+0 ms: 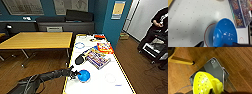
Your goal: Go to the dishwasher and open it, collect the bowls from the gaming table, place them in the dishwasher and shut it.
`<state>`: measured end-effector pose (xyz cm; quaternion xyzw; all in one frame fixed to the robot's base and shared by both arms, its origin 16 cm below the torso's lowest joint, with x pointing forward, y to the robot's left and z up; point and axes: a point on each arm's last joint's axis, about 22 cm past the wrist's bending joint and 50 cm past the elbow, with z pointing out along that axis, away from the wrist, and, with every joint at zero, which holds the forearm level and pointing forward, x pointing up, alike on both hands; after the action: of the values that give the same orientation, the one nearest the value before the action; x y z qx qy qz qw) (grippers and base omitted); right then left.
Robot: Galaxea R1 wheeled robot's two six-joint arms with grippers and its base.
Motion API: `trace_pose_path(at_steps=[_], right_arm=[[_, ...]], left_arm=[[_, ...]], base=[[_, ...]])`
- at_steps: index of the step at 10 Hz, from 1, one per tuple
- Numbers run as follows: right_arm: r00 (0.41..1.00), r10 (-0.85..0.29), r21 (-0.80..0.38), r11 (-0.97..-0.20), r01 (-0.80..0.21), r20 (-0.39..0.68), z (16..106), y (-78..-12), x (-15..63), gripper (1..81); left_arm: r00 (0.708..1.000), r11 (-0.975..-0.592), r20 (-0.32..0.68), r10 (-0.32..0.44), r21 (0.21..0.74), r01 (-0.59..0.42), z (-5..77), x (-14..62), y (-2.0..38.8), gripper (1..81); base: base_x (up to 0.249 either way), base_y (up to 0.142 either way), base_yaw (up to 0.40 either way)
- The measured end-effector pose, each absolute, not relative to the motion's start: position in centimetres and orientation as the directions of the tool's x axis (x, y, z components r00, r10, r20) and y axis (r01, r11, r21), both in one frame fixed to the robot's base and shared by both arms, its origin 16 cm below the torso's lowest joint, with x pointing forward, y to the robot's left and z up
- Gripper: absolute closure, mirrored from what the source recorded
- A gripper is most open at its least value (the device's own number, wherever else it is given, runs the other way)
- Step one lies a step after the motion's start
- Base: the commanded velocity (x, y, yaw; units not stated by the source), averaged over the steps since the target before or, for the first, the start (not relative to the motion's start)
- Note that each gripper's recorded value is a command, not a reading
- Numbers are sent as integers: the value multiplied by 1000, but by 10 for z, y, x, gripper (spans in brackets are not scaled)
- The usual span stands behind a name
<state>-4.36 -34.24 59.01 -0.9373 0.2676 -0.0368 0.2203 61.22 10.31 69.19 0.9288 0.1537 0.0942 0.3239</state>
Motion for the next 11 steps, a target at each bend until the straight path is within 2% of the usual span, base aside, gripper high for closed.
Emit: trace_pose_path(at_steps=[4,9,11], right_arm=[[854,-517,-436,-758,-484,-49,589,-339,-42,811],[855,-517,-437,-760,-481,-42,587,-341,-38,811],[855,-516,-437,-761,-479,-38,586,-342,-36,811]], left_arm=[[921,-770,79,381,579,268,673,622,112,10],[947,-824,110,303,529,202,660,615,79,10],[951,-828,85,296,519,211,646,598,78,10]], base=[[0,0,0],[0,0,0],[0,0,0]])
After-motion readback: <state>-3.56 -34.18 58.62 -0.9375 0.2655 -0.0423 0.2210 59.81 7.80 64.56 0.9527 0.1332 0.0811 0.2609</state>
